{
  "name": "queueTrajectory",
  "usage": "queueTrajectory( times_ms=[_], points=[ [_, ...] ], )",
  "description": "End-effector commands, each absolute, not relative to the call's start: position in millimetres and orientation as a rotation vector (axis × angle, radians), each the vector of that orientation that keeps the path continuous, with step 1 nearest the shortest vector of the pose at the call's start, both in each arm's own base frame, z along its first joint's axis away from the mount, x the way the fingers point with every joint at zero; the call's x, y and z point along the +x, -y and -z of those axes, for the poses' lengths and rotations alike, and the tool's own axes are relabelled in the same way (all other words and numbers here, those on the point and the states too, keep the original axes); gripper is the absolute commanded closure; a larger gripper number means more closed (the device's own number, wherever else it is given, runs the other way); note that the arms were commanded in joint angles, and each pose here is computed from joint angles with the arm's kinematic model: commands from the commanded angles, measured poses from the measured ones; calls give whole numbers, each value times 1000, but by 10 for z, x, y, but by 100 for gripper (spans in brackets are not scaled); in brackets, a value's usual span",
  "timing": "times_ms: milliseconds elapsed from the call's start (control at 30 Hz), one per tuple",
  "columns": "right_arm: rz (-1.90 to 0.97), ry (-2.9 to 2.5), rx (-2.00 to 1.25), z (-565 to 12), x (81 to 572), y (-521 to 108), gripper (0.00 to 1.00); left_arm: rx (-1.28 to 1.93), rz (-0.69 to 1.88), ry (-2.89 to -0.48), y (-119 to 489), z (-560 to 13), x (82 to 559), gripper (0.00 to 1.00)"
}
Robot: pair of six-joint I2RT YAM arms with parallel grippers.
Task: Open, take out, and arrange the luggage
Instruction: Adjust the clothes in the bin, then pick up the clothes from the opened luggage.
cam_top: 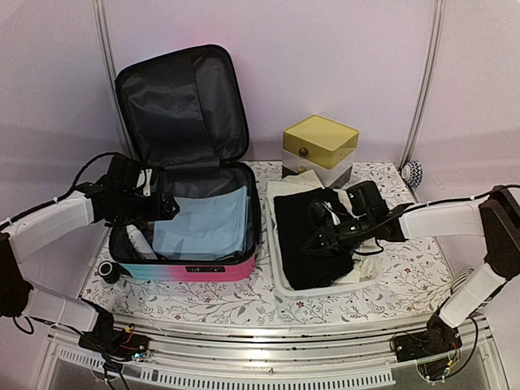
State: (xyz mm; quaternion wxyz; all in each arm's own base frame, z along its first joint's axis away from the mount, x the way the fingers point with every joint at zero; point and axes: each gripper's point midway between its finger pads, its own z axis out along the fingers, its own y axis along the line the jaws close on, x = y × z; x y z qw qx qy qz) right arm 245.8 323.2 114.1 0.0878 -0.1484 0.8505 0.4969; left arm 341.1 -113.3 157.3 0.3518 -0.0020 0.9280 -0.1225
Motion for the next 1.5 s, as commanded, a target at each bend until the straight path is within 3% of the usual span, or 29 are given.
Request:
queueTrajectory(
  times_ms=[0, 233, 567, 867, 1100, 1200, 1333, 1467],
  points=[
    [-1398, -2447, -494, -1392, 2364, -3110, 97, -5, 287, -2400, 1038, -1565, 3321, 8],
    [-1577, -2327, -636, -1666, 1935, -3242, 97, -37, 266, -2395, 993, -1537, 3321, 8],
    [-1470, -2577, -544, -662, 1966, -3223, 97, -84, 259, -2431, 982, -1383, 3353, 8],
    [-1338, -2395, -625, -1455, 2211, -3244, 96, -218, 106, -2482, 760, -1145, 3630, 24],
    [-1293, -2242, -655, -1990, 2329, -3253, 94, -302, 153, -2493, 725, -1073, 3775, 26],
    [-1285, -2244, -658, -1990, 2345, -3258, 93, -318, 185, -2498, 698, -994, 3751, 22],
    [-1285, -2248, -668, -1964, 2351, -3275, 92, -341, 271, -2511, 684, -862, 3716, 8],
    [-1279, -2243, -679, -1942, 2348, -3272, 92, -320, 374, -2524, 767, -716, 3704, 6]
  ],
)
